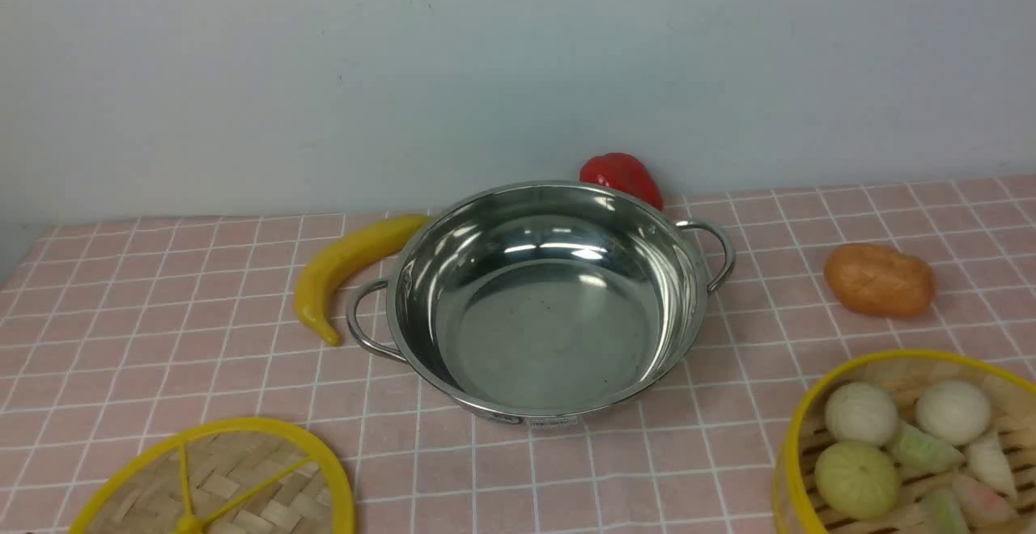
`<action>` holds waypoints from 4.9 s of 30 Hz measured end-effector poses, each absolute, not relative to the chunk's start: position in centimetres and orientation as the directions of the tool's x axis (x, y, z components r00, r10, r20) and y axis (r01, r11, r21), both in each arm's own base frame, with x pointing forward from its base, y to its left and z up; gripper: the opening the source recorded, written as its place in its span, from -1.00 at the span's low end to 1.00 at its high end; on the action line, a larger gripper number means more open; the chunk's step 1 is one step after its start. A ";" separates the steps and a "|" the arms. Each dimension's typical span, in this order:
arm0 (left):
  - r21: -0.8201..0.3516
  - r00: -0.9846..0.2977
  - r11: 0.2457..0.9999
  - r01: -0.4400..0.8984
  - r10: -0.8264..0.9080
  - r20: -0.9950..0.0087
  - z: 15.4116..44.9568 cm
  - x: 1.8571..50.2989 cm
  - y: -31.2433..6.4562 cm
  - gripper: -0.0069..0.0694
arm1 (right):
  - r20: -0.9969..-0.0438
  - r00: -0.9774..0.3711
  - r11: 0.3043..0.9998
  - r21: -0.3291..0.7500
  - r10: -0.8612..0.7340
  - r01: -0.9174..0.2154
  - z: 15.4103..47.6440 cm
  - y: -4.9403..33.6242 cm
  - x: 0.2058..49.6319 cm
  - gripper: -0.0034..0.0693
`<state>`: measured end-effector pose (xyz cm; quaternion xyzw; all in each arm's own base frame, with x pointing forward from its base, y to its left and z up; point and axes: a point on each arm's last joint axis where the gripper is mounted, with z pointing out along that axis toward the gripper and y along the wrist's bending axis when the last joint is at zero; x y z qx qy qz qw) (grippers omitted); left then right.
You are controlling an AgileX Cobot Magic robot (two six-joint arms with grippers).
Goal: Place the steamer in the pot on the pink tablecloth, and put the lid on the steamer.
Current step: 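Reach for and grasp the rim of the bamboo steamer holding the buns with the right gripper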
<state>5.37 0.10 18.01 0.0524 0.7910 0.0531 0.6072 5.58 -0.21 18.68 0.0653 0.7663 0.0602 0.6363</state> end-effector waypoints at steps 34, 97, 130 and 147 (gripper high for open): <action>0.148 -0.257 0.989 0.018 0.147 -0.955 18.0 5.4 0.1 -0.18 | -0.967 -0.182 0.984 0.176 0.178 0.023 18.7 -0.2 5.6 -0.24; 0.148 -0.257 0.989 0.018 0.147 -0.955 18.0 5.4 0.1 -0.18 | -0.572 -0.733 0.779 0.241 -0.368 -0.580 30.0 6.4 14.1 -0.24; 0.148 -0.257 0.989 0.018 0.147 -0.955 18.0 5.4 0.1 -0.18 | -0.102 -0.801 0.801 0.051 -0.590 -0.596 18.7 12.5 20.2 0.07; 0.147 -0.257 0.989 0.018 0.146 -0.955 18.0 5.4 0.1 -0.18 | -0.040 -0.820 0.818 0.060 -0.571 -0.573 16.8 12.9 20.8 -0.75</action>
